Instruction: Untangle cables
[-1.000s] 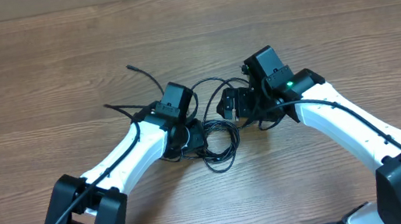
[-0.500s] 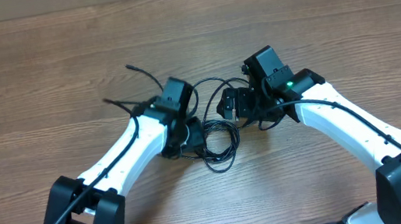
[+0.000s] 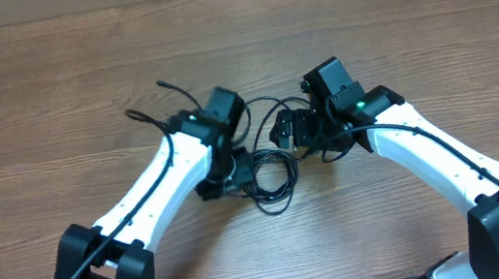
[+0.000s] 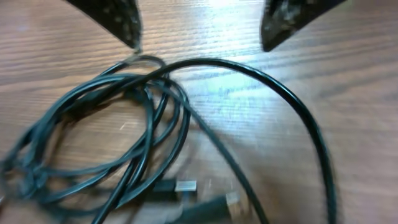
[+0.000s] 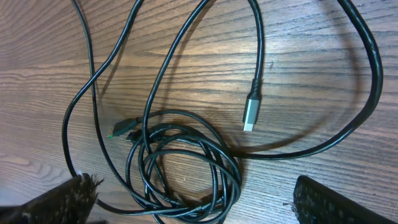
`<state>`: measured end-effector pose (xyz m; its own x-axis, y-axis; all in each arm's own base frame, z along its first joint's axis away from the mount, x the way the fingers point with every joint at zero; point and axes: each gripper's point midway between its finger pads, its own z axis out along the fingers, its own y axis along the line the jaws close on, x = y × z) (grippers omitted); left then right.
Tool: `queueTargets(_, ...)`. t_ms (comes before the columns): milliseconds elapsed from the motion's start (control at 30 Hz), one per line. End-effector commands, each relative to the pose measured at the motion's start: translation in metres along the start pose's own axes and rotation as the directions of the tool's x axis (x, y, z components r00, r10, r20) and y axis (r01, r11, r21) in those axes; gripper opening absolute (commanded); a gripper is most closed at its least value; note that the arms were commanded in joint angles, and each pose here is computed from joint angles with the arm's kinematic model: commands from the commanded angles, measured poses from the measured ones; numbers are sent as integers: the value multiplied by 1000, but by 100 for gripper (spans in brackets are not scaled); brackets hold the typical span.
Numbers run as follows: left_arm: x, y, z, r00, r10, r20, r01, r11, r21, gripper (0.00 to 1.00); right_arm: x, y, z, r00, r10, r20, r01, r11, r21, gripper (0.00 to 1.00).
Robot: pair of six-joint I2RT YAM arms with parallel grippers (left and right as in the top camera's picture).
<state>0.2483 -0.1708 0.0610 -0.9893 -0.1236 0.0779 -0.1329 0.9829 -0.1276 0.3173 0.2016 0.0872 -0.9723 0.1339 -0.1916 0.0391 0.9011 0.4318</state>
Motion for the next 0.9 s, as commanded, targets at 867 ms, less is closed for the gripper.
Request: queueTargets(867,-32,-15,64,987,-80,139,78,997,19,32,-5,2,-2,1000,0,15,0,1000,-3,100)
